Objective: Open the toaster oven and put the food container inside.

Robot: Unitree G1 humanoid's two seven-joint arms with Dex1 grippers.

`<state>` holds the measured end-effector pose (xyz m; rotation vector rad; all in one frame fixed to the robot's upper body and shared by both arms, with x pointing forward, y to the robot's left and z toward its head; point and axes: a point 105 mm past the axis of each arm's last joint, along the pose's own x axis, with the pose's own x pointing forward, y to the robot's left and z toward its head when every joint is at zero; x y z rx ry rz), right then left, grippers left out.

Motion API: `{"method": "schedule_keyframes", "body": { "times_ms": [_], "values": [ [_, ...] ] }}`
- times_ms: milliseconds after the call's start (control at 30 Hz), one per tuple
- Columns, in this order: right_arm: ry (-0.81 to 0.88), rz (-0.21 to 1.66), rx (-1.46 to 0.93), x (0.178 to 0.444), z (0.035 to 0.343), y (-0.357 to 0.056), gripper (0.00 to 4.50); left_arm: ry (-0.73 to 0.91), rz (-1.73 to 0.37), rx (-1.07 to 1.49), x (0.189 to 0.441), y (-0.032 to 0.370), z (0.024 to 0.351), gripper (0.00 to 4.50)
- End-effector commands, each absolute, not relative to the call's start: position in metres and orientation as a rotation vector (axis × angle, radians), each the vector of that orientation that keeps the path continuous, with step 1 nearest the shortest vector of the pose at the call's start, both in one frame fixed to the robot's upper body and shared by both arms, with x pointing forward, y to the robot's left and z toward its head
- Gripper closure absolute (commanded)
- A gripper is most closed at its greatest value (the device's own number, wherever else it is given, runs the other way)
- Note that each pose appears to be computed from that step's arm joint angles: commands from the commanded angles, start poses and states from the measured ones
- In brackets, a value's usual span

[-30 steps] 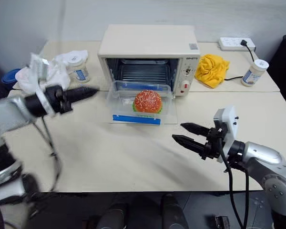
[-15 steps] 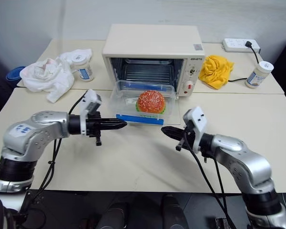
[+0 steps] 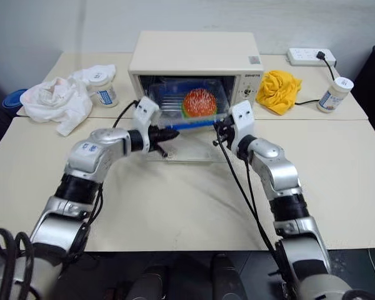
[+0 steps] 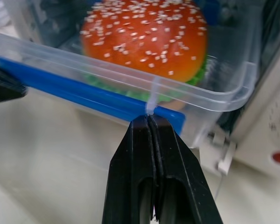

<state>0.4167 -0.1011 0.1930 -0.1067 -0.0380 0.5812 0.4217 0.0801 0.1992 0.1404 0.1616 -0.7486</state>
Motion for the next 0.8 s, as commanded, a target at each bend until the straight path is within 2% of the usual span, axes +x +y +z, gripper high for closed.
{"method": "schedule_keyframes", "body": {
  "times_ms": [33,233,367,433,567,667,800],
  "values": [
    [-0.131,0.589,-0.094,0.423,0.214,-0.098,4.46,0.039,-0.637,0.094,0.443,0.088,0.233,4.5],
    [-0.161,0.605,-0.067,0.424,0.222,-0.099,4.46,0.009,-0.675,0.054,0.44,0.085,0.236,4.5],
    [-0.152,0.652,-0.048,0.397,0.225,-0.113,4.46,-0.008,-0.82,0.063,0.406,0.102,0.246,4.5],
    [-0.119,0.68,-0.042,0.375,0.22,-0.121,4.46,-0.017,-0.927,0.109,0.377,0.117,0.25,4.5],
    [0.042,0.689,-0.03,0.329,0.186,-0.139,4.5,0.08,-1.053,0.261,0.324,0.166,0.252,3.67],
    [0.145,0.671,-0.001,0.311,0.161,-0.145,4.5,0.157,-1.151,0.313,0.295,0.181,0.254,2.71],
    [0.218,0.618,0.059,0.304,0.135,-0.15,4.5,0.206,-1.162,0.396,0.284,0.193,0.257,1.43]
  ]
}}
